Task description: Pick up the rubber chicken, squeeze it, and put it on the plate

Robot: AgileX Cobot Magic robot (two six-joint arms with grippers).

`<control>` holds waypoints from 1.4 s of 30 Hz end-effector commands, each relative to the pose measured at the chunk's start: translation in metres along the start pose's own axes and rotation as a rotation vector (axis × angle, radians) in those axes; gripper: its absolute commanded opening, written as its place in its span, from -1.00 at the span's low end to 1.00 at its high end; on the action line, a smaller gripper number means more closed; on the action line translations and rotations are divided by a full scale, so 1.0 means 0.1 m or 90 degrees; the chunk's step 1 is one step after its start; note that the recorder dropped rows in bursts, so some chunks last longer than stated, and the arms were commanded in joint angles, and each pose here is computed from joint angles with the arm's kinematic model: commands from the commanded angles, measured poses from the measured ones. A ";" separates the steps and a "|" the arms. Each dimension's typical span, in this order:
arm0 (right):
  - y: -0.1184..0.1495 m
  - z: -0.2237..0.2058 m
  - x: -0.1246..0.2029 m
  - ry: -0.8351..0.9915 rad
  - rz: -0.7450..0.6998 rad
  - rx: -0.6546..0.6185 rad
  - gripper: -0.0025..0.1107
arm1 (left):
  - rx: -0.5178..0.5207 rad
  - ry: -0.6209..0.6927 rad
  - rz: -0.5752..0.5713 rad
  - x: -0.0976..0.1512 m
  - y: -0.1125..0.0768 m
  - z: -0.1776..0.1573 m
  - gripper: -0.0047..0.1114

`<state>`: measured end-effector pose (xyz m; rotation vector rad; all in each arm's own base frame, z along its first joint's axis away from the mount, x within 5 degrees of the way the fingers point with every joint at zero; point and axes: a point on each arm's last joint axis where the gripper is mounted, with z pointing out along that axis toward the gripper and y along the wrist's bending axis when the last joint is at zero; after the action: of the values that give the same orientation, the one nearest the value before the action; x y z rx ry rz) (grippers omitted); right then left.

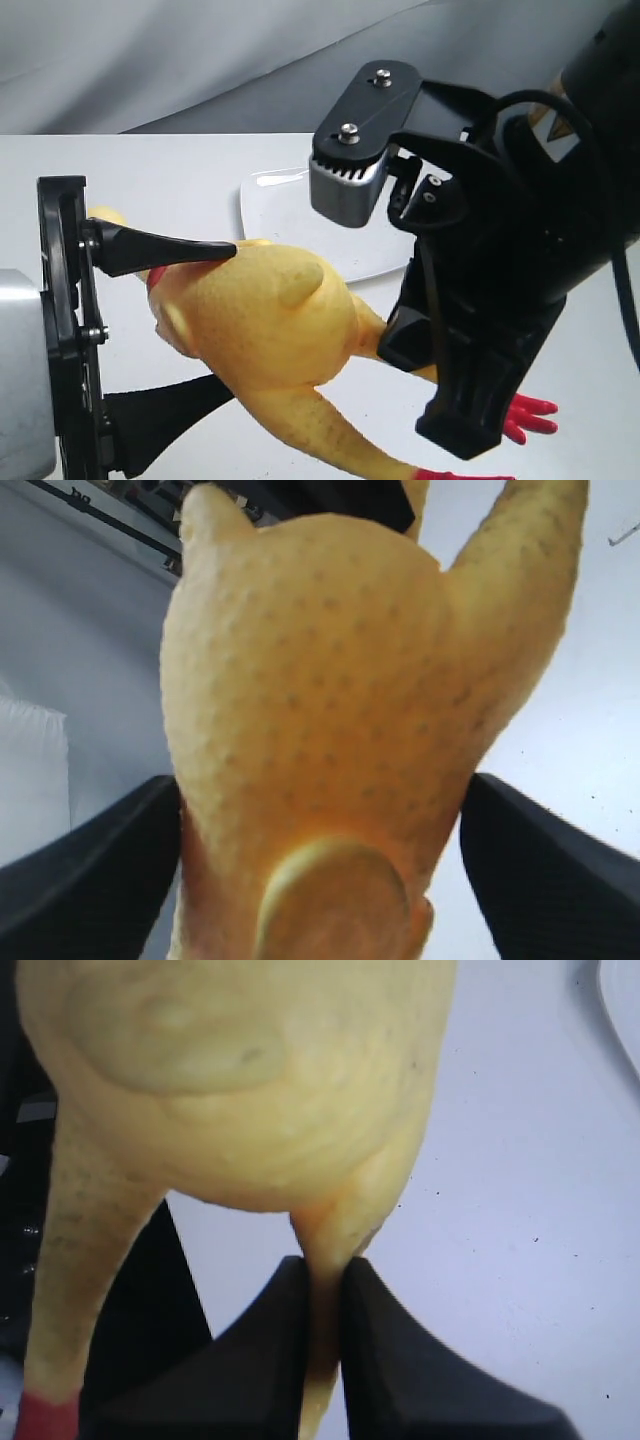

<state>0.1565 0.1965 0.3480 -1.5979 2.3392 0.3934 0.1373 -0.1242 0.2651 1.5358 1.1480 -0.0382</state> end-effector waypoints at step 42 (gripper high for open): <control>-0.07 -0.04 -0.03 -0.031 0.060 0.054 -0.96 | -0.080 0.010 -0.084 -0.09 0.07 -0.29 0.24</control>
<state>0.1619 0.1963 0.3501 -1.4542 2.3799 0.3335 0.1219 -0.1072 0.2852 1.3631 1.2267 -0.0354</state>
